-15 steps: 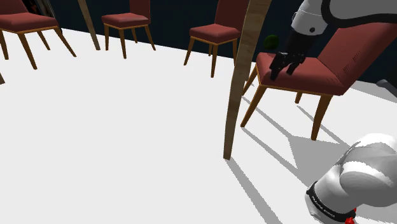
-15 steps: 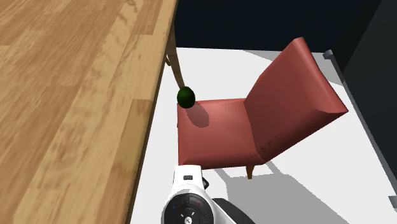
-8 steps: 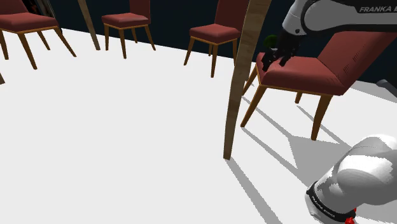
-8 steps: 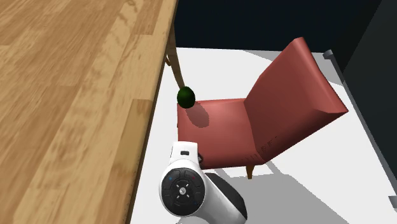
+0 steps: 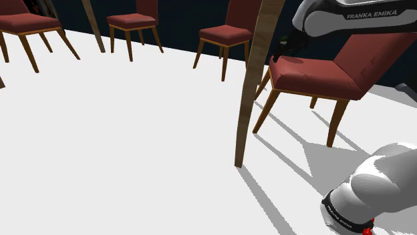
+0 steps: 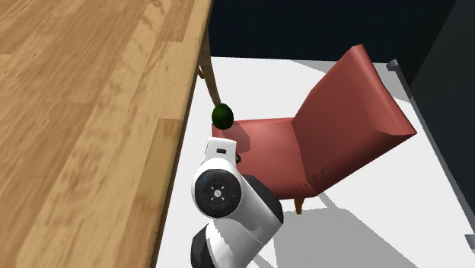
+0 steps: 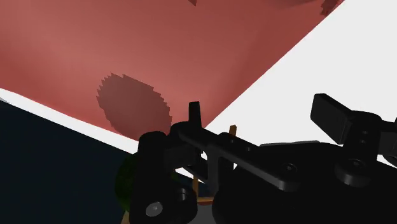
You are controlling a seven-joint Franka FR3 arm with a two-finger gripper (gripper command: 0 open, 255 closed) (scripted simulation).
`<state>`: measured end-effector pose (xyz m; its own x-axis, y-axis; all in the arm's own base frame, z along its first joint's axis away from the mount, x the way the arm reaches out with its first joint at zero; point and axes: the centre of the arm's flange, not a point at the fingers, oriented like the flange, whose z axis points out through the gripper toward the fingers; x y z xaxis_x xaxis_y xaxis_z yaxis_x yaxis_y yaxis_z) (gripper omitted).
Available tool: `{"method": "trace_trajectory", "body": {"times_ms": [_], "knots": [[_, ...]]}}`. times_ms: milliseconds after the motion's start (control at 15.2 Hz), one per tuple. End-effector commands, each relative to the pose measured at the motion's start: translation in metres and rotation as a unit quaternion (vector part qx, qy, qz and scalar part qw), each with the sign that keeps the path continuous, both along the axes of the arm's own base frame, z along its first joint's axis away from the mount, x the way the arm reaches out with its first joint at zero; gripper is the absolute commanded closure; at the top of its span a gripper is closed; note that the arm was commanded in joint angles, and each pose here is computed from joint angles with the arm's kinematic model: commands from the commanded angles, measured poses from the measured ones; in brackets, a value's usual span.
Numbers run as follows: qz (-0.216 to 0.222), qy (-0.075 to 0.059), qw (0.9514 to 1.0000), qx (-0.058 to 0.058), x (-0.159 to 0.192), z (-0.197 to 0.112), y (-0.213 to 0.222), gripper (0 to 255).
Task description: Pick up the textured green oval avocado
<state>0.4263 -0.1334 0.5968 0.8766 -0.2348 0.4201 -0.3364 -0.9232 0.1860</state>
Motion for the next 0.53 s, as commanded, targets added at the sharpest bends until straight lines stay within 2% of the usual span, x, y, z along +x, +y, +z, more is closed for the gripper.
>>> {"method": "trace_trajectory", "body": {"times_ms": [0, 462], "knots": [[-0.011, -0.019, 0.9997, -0.014, 0.014, 0.000, -0.015, 0], [-0.049, -0.082, 0.9935, -0.062, 0.052, 0.016, -0.069, 0]]}}
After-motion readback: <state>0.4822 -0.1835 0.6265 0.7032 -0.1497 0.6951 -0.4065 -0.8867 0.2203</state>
